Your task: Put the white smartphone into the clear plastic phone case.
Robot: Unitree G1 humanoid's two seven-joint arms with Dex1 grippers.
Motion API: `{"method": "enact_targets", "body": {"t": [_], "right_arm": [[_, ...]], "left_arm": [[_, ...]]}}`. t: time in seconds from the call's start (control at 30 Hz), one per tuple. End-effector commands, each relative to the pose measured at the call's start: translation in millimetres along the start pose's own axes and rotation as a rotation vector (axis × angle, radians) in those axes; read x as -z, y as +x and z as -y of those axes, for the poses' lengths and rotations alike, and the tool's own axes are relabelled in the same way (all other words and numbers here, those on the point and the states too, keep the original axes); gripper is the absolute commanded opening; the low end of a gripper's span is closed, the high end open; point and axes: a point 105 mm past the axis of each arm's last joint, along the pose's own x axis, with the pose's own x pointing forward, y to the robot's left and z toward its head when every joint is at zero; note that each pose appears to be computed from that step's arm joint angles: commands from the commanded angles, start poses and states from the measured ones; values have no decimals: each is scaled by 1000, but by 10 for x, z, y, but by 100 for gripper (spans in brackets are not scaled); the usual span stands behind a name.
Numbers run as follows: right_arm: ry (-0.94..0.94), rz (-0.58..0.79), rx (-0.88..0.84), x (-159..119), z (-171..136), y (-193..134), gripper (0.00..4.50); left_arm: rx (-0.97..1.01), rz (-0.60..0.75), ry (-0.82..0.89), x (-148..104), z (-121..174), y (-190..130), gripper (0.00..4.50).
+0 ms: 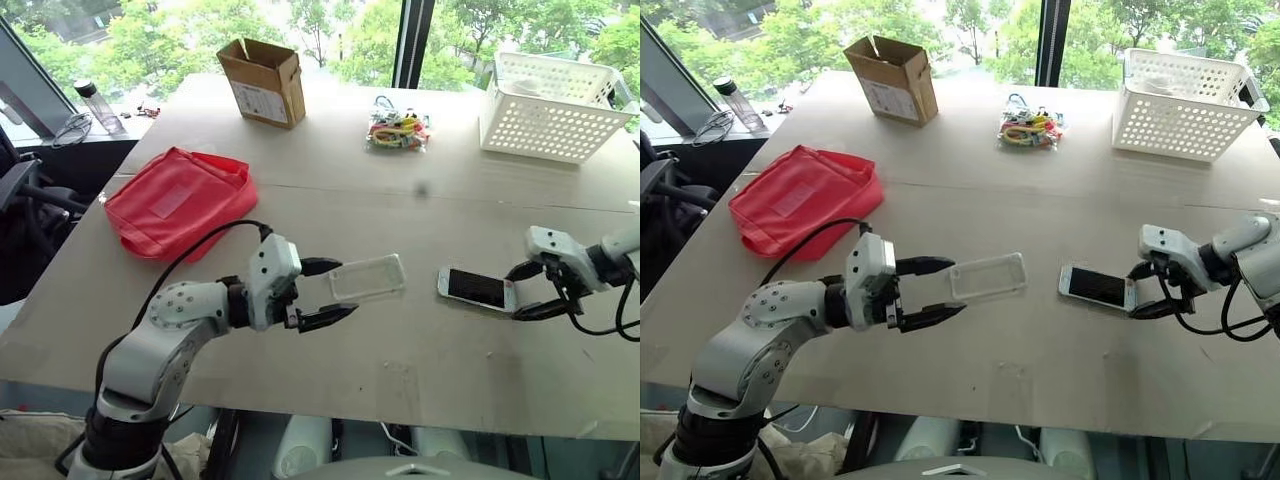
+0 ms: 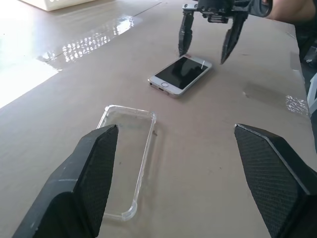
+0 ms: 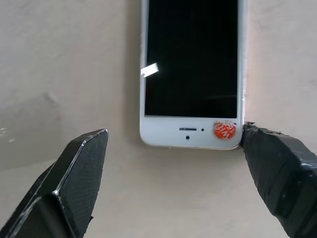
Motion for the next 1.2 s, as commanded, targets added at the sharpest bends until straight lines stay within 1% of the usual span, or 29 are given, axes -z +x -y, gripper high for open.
{"method": "enact_targets", "body": {"t": [0.03,0.13,0.23,0.4,0.53,0.63,0.7,0.77,0.87,0.97,1.03,1.1,1.2], "right_arm": [[19,29,-194,-44,-339,153,450],[-14,68,-268,-164,-573,269,450],[-49,123,-291,-295,-671,401,450],[-158,224,-289,-544,-671,665,450],[-245,327,-248,-758,-597,771,450],[-331,403,-209,-937,-548,715,450],[-421,430,-226,-1051,-598,536,450],[-492,463,-169,-1205,-556,437,450],[-596,414,-38,-1316,-361,442,450],[-628,354,-42,-1281,-283,496,450],[-624,298,-41,-1230,-164,576,450],[-609,275,5,-1230,-26,634,450],[-583,232,13,-1164,72,665,450]], "left_arm": [[12,40,46,-139,25,3,378],[16,46,46,-173,6,13,378],[17,45,43,-182,-5,10,378],[19,42,46,-196,-2,-10,378],[3,37,40,-198,-2,-53,378],[-5,30,37,-192,12,-102,378],[-18,15,36,-157,9,-170,378],[-32,5,32,-118,2,-227,378],[-39,2,28,-81,35,-299,378],[-27,9,19,-71,96,-339,378],[-23,20,16,-89,142,-388,378],[1,13,17,-88,205,-441,378],[18,11,6,-106,268,-510,378]]}}
